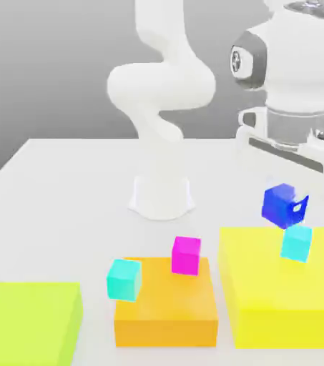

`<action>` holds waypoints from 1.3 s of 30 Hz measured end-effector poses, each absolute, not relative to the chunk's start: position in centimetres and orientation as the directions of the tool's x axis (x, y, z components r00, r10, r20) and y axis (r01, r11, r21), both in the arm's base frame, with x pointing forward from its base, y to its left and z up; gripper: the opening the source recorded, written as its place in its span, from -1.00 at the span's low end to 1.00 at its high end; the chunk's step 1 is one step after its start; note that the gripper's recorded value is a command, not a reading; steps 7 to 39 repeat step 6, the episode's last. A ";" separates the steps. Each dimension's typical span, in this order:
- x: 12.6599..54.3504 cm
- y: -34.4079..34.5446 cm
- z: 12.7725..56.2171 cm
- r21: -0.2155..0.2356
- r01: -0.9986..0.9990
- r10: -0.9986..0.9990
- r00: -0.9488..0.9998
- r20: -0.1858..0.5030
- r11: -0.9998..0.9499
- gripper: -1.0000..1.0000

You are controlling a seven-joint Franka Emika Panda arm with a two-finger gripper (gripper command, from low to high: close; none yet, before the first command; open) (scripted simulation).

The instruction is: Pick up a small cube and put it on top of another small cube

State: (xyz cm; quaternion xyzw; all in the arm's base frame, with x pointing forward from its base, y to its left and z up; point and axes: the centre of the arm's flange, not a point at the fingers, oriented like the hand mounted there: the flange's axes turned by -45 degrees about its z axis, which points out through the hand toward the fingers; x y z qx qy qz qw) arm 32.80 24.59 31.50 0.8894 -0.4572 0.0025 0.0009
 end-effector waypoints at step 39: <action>32.1 25.4 27.6 -0.001 -0.809 -0.809 0.588 0.003 -0.588 1.00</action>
